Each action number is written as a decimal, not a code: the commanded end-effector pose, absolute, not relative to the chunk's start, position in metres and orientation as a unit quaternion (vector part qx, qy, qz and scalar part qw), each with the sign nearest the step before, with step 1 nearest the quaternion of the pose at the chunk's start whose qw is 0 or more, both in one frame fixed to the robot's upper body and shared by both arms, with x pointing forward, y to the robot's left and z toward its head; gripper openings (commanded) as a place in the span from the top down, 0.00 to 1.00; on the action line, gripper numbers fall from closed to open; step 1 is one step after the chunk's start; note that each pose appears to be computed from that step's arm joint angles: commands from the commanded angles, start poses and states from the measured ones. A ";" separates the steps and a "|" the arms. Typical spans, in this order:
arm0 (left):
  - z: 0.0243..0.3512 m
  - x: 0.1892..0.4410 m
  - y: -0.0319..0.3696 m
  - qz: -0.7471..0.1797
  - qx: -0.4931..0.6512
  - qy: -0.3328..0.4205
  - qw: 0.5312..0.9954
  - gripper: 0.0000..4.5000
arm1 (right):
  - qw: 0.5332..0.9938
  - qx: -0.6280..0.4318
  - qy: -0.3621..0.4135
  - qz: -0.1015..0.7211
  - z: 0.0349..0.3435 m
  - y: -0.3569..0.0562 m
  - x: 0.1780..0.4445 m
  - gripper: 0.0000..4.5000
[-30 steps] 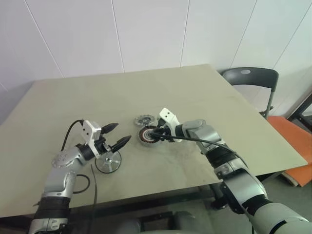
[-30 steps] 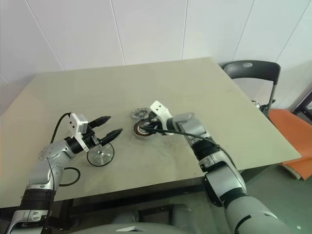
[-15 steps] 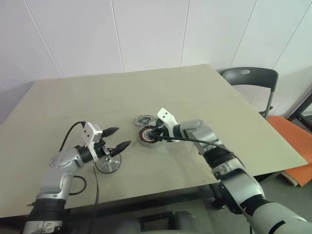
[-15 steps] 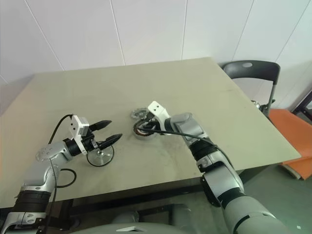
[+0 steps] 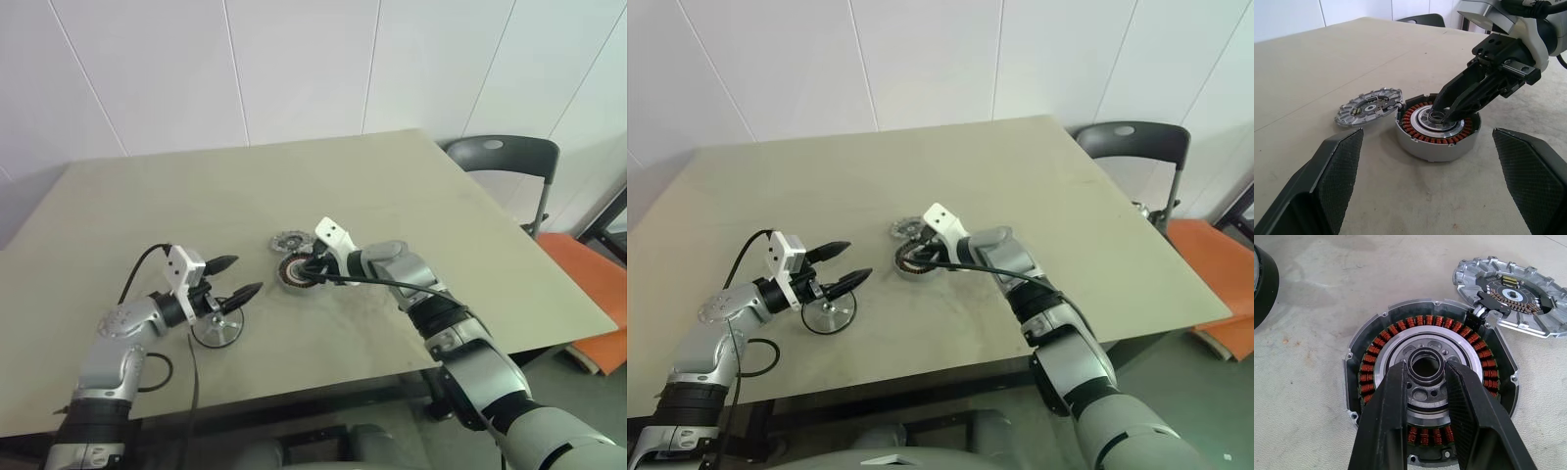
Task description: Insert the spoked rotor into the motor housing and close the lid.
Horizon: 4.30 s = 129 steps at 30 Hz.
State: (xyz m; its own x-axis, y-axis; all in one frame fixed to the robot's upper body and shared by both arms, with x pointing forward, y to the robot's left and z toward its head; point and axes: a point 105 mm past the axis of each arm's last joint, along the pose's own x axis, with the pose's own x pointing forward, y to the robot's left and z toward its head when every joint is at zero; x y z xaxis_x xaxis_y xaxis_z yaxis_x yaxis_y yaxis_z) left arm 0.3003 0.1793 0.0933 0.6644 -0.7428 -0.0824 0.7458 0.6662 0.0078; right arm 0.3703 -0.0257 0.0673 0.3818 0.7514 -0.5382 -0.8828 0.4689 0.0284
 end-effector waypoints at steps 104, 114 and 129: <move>0.093 0.302 0.179 -0.397 0.025 0.032 0.917 0.00 | 0.803 -0.157 0.222 0.530 0.035 -0.001 0.351 0.99; 0.094 0.304 0.180 -0.393 0.027 0.030 0.919 0.00 | 0.787 -0.136 0.240 0.551 0.032 0.009 0.327 0.99; 0.094 0.306 0.179 -0.390 0.033 0.029 0.920 0.00 | 0.834 -0.015 0.144 0.532 0.084 0.006 0.362 0.99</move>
